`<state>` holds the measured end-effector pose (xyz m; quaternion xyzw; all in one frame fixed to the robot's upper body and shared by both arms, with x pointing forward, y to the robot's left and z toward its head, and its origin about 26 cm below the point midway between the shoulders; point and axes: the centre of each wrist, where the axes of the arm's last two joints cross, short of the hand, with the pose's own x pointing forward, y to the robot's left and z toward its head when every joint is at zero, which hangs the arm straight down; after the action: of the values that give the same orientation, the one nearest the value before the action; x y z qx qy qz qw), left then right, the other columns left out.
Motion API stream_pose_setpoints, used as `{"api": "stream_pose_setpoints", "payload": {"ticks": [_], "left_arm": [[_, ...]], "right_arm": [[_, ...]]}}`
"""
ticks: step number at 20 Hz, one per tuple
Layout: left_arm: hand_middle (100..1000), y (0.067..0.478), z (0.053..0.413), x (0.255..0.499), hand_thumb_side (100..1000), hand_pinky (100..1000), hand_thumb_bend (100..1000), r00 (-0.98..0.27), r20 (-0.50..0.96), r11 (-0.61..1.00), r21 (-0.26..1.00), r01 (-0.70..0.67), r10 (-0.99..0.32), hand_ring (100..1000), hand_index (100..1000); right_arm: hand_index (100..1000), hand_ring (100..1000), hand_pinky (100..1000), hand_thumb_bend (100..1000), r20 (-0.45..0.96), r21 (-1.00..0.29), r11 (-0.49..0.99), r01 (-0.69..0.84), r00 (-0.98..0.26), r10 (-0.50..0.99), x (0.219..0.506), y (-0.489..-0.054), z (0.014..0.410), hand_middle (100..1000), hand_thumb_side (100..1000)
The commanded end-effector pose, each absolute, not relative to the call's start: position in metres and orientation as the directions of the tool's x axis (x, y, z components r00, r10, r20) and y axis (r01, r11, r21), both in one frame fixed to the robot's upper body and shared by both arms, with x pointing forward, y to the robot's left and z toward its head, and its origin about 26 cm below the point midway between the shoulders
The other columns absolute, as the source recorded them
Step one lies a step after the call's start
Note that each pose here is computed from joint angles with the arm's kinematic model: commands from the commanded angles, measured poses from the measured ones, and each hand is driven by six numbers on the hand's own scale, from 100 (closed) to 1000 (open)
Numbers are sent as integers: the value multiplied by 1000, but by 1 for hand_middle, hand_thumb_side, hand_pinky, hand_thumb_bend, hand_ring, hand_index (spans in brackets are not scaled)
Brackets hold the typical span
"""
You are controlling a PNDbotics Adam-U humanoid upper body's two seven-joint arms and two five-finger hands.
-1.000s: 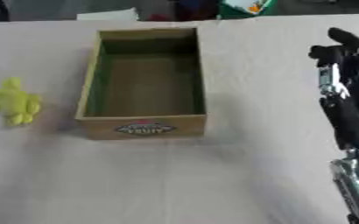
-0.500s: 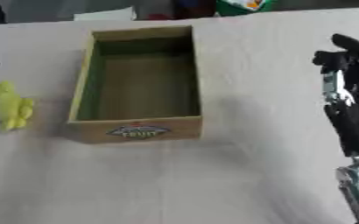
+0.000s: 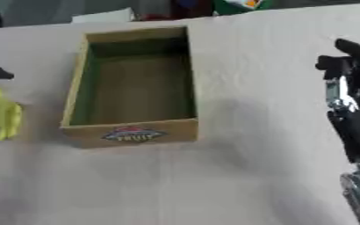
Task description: Pick up objects on the table and place them in the box.
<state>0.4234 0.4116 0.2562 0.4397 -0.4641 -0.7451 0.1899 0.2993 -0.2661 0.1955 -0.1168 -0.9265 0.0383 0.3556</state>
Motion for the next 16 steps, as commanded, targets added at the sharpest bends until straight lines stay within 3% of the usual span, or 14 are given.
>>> {"api": "stream_pose_setpoints", "payload": {"ticks": [1, 6, 10, 16], "left_arm": [[834, 417, 267, 422, 411, 626, 439, -535, -494, -527, 844, -104, -686, 831, 1000], [825, 418, 265, 423, 370, 622, 355, -563, -473, -543, 838, -50, -678, 824, 955], [783, 415, 267, 423, 342, 591, 301, -581, -457, -531, 846, -50, -673, 800, 787], [735, 413, 270, 421, 245, 543, 158, -589, -449, -475, 872, -122, -672, 759, 671]], "right_arm": [[840, 787, 907, 100, 624, -162, 968, 190, -740, 250, 297, -266, 204, 575, 553], [841, 787, 908, 100, 628, -157, 969, 190, -738, 247, 297, -266, 203, 575, 549], [843, 788, 909, 100, 633, -153, 969, 193, -734, 246, 297, -266, 203, 575, 545], [845, 789, 909, 100, 637, -148, 969, 196, -731, 245, 297, -266, 202, 574, 547]]}}
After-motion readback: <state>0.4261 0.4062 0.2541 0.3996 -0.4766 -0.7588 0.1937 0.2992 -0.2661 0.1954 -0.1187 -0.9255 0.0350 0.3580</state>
